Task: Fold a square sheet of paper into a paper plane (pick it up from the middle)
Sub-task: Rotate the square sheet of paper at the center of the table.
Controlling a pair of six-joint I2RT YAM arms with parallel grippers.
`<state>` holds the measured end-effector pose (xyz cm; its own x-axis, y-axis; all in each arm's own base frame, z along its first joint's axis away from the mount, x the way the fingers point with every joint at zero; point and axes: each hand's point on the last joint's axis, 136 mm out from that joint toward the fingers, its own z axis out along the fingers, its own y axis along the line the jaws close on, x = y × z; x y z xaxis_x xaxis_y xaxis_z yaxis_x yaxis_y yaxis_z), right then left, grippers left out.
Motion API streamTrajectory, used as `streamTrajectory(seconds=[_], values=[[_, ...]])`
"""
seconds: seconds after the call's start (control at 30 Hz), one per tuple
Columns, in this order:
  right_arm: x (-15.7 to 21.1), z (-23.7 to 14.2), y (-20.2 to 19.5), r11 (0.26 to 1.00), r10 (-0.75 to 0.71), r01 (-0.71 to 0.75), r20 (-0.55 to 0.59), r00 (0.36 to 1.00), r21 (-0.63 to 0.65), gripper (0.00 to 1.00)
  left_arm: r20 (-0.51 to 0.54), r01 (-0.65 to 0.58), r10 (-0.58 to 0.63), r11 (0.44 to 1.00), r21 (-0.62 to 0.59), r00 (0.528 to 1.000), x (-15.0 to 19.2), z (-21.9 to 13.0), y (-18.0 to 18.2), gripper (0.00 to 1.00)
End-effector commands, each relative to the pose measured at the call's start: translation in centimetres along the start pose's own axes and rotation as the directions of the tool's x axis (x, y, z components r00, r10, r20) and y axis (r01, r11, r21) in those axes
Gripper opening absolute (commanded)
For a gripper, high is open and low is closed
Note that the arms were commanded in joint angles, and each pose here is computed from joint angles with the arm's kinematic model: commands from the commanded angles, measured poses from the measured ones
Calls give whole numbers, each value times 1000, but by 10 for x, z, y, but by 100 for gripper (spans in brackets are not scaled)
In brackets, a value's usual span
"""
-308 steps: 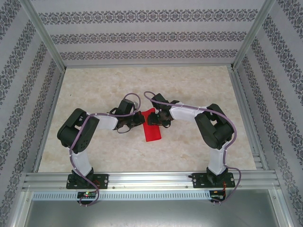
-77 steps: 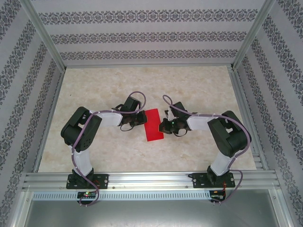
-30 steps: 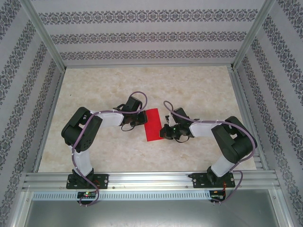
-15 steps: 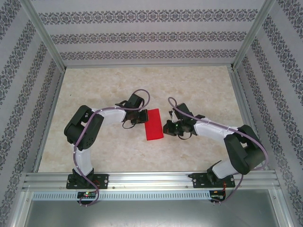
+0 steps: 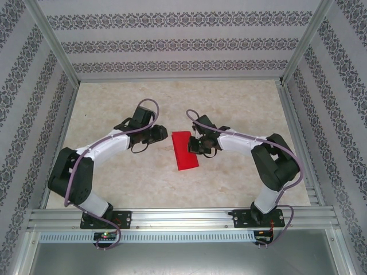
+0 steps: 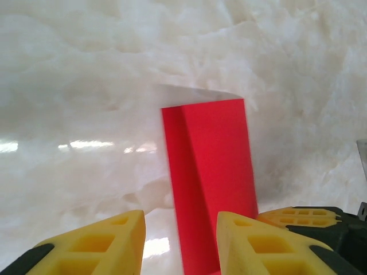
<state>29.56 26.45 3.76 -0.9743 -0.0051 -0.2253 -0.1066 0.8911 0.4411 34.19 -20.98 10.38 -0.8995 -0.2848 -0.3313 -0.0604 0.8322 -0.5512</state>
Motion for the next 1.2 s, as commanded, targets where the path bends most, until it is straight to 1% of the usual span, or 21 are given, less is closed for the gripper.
streamTrajectory(seconds=[0.0,0.2,0.3,0.37,0.43,0.63,0.77,0.9,1.0,1.07,1.17], values=[[9,5,-14,996,32,-30,-28,999,88,0,-18,60,-61,997,-42,998,12,-5,22,39],[33,14,-23,981,116,-105,-60,991,164,0,-10,52,-53,998,-44,999,20,-10,30,40],[45,21,-17,974,167,-153,-71,983,166,0,-7,49,-49,997,-58,999,25,-11,38,42],[51,24,-9,971,191,-179,-65,979,159,0,-4,55,-55,997,-58,998,27,-11,43,44],[53,29,5,971,213,-205,-51,976,126,0,-8,60,-61,996,-60,998,29,-11,48,46],[54,46,40,972,226,-224,-18,974,72,0,-22,71,-73,995,-69,997,37,-11,57,53],[41,62,61,963,268,-269,31,963,26,0,-20,90,-92,992,-84,996,39,-10,62,58],[10,63,77,952,307,-304,104,946,-42,0,-8,99,-100,993,-68,995,37,-10,59,60],[-14,43,98,957,277,-258,150,949,-137,0,10,91,-91,996,-22,996,33,-11,51,60],[-25,23,103,962,247,-216,194,949,-164,0,5,86,-86,996,15,996,32,-10,44,58],[-31,4,96,968,210,-169,226,951,-186,0,-15,74,-73,995,68,997,34,-9,30,49]])
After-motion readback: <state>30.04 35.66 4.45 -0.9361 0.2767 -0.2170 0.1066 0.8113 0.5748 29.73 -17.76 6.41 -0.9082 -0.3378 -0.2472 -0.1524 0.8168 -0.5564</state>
